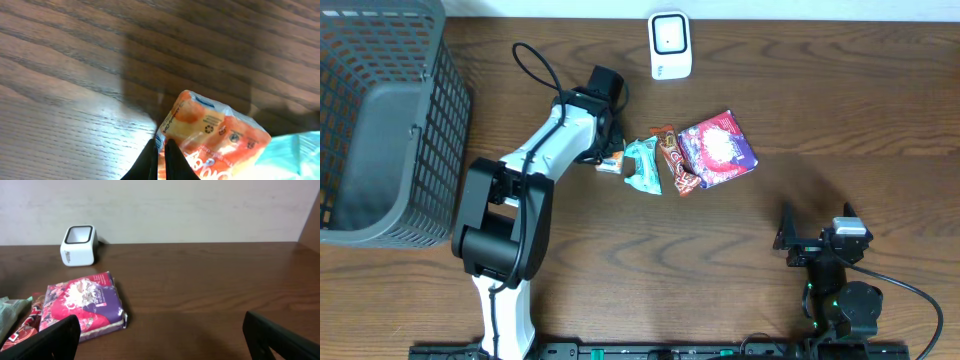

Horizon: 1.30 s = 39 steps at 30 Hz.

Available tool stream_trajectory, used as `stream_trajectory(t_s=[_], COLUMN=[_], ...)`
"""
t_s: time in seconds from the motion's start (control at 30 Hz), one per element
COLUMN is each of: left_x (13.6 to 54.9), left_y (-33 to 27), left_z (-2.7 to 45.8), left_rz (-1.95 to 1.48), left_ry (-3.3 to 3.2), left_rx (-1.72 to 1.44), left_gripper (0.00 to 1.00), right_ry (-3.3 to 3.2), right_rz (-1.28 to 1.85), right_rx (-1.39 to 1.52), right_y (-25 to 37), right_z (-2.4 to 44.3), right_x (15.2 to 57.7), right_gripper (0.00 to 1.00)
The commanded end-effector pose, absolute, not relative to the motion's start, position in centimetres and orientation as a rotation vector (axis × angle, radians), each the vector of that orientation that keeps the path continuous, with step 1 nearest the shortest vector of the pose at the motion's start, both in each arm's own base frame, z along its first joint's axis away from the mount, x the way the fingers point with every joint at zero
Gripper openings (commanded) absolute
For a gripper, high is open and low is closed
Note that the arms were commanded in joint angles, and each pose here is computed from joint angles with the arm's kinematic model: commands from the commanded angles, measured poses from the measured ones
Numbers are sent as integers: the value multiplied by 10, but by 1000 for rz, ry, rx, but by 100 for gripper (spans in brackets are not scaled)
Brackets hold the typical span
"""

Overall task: Scan the item barcode
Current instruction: 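Release the orange pack and pull the left gripper back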

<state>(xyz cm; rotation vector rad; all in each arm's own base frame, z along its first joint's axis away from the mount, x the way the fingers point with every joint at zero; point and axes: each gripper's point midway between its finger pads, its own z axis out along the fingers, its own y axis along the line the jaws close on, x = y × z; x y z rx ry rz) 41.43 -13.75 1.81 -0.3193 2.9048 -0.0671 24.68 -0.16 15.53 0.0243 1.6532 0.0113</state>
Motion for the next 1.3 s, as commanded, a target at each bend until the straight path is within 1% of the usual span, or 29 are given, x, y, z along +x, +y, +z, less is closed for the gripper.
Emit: stream_trajectory(t_s=[0.0, 0.13, 0.17, 0.2, 0.27, 0.3, 0.33, 0.37, 0.4, 0.43, 0.5, 0.53, 0.73, 0.97, 1.27], left_x=[414, 418, 418, 416, 412, 409, 404, 400, 395, 390, 379, 372, 330, 290, 263], left_y=[-142, -143, -143, -142, -141, -139, -137, -135, -132, -130, -126, -123, -108, -97, -87], left_z=[43, 79, 92, 115, 139, 151, 168, 178, 189, 196, 211, 217, 234, 220, 210], left_rz=[-119, -167, -181, -206, -230, -237, -251, -255, -257, -259, -265, -266, -240, -170, -99], left_ry=[2866, 2788, 2763, 2719, 2674, 2653, 2625, 2608, 2592, 2582, 2570, 2567, 2617, 2773, 2889], left_rx=[-277, -271, -270, -267, -263, -263, -261, -261, -261, -261, -261, -261, -264, -271, -279], left_gripper=[7, 8, 11, 27, 40, 51, 68, 73, 74, 78, 100, 98, 98, 98, 98], right_ry=[1655, 1655, 1655, 1655, 1655, 1655, 1655, 1655, 1655, 1655, 1655, 1655, 1655, 1655, 1655], right_rz=[22, 22, 22, 22, 22, 22, 22, 22, 22, 22, 22, 22, 22, 22, 22], right_rx=[36, 36, 36, 36, 36, 36, 36, 36, 36, 36, 36, 36, 36, 36, 36], right_y=[-2, -2, -2, -2, -2, -2, -2, -2, -2, -2, -2, -2, -2, -2, -2], right_z=[154, 154, 154, 154, 154, 154, 154, 154, 154, 154, 154, 154, 154, 154, 154], right_x=[247, 247, 247, 247, 247, 247, 247, 247, 247, 247, 247, 247, 247, 247, 247], right_gripper=[99, 99, 99, 99, 99, 99, 99, 99, 99, 99, 99, 99, 99, 99, 99])
